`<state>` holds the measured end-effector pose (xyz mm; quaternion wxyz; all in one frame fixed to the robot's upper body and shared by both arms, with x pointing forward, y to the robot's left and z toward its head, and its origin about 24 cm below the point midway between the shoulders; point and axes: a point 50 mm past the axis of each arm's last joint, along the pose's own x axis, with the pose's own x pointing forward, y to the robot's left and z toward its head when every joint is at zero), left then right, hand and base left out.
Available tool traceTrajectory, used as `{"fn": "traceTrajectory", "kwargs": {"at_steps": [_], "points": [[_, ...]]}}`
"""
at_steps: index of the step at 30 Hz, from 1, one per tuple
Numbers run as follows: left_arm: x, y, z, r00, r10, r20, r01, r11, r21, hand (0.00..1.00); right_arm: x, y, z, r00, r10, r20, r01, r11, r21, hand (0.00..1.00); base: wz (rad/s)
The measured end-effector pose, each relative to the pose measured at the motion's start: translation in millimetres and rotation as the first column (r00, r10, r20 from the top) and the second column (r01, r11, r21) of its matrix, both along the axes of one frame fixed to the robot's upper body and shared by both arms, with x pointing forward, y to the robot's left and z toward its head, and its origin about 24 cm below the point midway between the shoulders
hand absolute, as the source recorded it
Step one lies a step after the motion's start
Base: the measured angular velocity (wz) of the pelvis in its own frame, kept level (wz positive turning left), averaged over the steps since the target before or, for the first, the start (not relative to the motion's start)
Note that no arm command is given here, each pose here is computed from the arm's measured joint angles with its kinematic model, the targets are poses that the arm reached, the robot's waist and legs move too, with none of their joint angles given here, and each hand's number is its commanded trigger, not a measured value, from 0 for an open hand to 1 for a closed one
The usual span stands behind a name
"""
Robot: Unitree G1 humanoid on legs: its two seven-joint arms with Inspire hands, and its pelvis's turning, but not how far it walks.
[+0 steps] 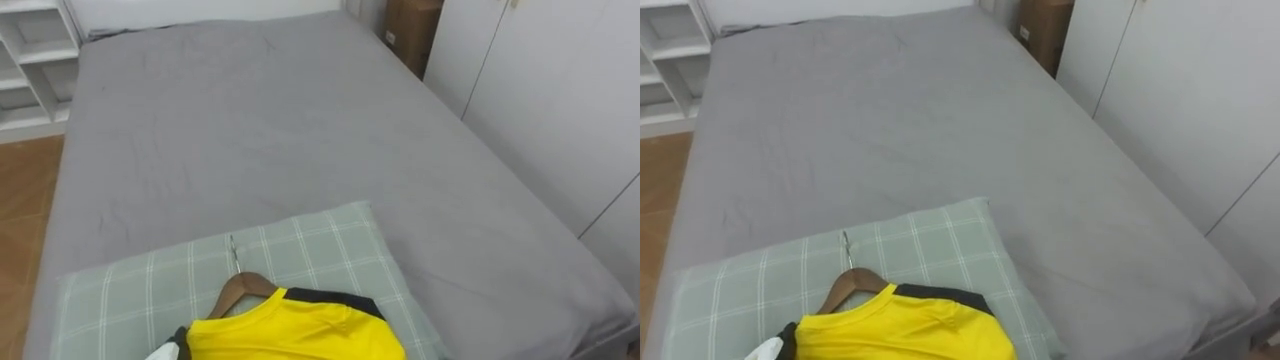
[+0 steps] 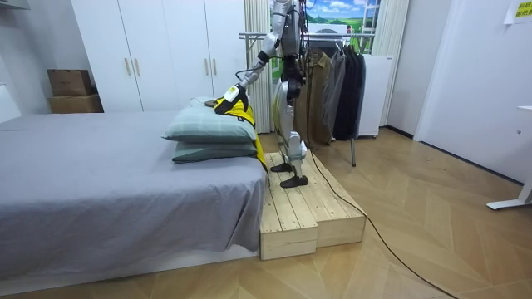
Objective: Hang clothes
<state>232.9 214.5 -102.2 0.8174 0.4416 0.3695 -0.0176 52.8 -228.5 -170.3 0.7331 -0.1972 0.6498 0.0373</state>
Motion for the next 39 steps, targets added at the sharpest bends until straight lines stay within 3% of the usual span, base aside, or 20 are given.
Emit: {"fn": "traceTrajectory", "kwargs": {"at_steps": [1,3,4,6,13,39], "points": [[0.5,-0.1,0.3,1.0,-0.001,0.001,0.001,1.0,0.0,0.04,0.4,0.0,0.0,1.0,0.0,0.001,0.0,1.0,0.0,0.0,0.0],[1.3,0.0,0.8,1.0,-0.001,0.003,0.001,1.0,0.001,0.29,0.6,-0.1,0.0,1.0,0.001,0.0,-0.001,1.0,0.0,0.0,0.0],[1.6,0.2,1.1,1.0,-0.001,0.004,0.001,1.0,0.001,0.56,0.7,-0.2,-0.1,1.0,-0.001,-0.002,0.001,1.0,0.0,0.0,0.0],[2.0,2.2,1.7,1.0,0.013,0.008,-0.013,1.0,-0.008,0.99,0.4,-0.2,-0.2,1.0,-0.006,-0.004,0.006,1.0,0.001,0.0,0.0],[21.6,20.4,20.2,0.997,0.035,0.069,-0.036,0.999,0.02,1.0,1.3,-0.9,0.0,1.0,-0.014,0.005,0.014,1.0,0.003,0.0,0.0],[14.9,8.6,10.4,0.999,-0.038,0.018,0.037,0.999,0.006,1.0,3.6,-3.8,0.9,1.0,0.004,0.022,-0.004,1.0,0.009,0.0,0.0]]}}
